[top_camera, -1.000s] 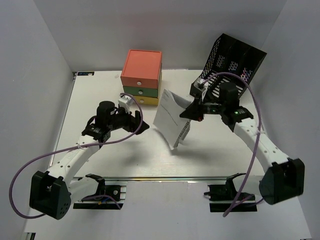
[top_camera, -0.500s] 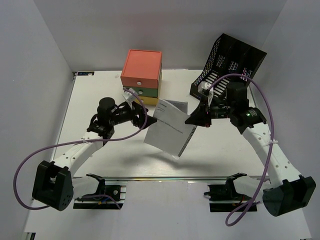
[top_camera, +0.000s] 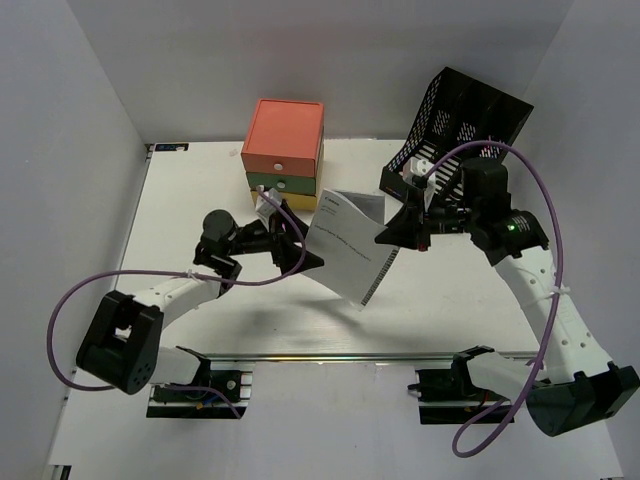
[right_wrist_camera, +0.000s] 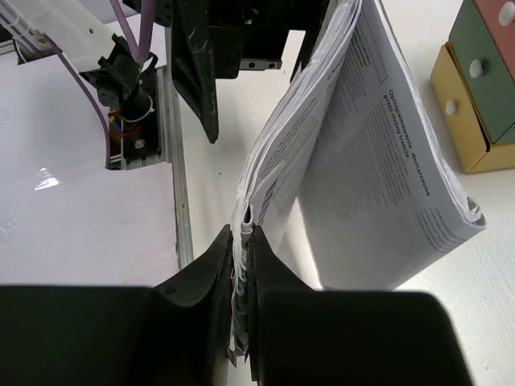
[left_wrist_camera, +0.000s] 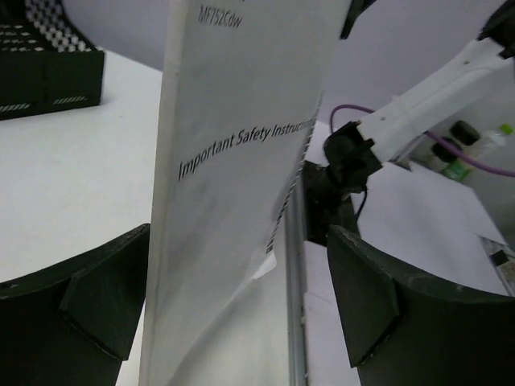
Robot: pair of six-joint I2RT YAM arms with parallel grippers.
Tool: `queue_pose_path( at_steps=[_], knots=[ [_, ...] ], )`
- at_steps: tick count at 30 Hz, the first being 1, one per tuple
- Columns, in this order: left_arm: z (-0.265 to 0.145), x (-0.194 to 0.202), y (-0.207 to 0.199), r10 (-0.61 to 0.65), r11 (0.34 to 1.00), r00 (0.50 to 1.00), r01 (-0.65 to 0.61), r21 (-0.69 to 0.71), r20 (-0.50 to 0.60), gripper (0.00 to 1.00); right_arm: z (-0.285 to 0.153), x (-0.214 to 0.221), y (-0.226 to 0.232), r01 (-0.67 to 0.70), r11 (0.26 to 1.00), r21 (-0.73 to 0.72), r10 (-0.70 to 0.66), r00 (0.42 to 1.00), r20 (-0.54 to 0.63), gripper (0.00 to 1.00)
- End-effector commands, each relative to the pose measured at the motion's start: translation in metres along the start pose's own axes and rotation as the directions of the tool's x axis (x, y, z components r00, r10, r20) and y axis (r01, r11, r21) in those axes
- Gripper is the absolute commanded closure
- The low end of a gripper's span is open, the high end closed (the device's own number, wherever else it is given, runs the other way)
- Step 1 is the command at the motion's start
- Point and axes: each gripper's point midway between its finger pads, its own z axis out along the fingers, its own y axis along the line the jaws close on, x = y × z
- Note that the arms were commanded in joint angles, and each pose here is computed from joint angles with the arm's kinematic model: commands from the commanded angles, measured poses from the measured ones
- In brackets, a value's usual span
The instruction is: Organize the desk
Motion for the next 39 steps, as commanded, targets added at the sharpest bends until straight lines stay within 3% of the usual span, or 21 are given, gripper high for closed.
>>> queue_pose_path(
  at_steps=[1,5,9,17,27,34,39],
  knots=[
    [0.007,-0.011,-0.028,0.030,0.992,0.999,-0.033,0.120,0.033,0.06,-0.007,-0.036,0.012,0.135,0.991,-0.019,-0.133,0.989,0.067,1.00],
    [0.013,-0.008,-0.010,0.064,0.997,0.998,-0.065,0.030,0.015,0.05,-0.013,-0.042,0.019,0.154,0.988,-0.010,-0.153,0.986,0.070,1.00],
    [0.023,-0.018,-0.015,0.068,0.997,0.997,-0.069,0.039,0.029,0.08,-0.016,-0.044,0.021,0.172,0.985,0.003,-0.172,0.983,0.069,1.00],
    [0.035,-0.032,-0.017,0.083,0.996,0.996,-0.083,0.010,0.026,0.27,-0.016,-0.039,0.016,0.161,0.986,0.031,-0.163,0.985,0.057,1.00],
    [0.049,-0.057,-0.019,0.202,0.979,0.979,-0.201,0.040,-0.025,0.25,-0.021,-0.035,0.020,0.192,0.981,0.036,-0.193,0.981,0.024,1.00],
    [0.045,-0.043,-0.009,0.319,0.948,0.931,-0.309,0.078,-0.179,0.19,-0.025,-0.028,0.027,0.218,0.976,0.007,-0.218,0.976,-0.022,1.00],
    [0.043,-0.025,-0.001,0.293,0.956,0.916,-0.283,0.080,-0.272,0.22,-0.026,-0.030,0.027,0.233,0.972,0.011,-0.233,0.972,-0.023,1.00]
  ],
)
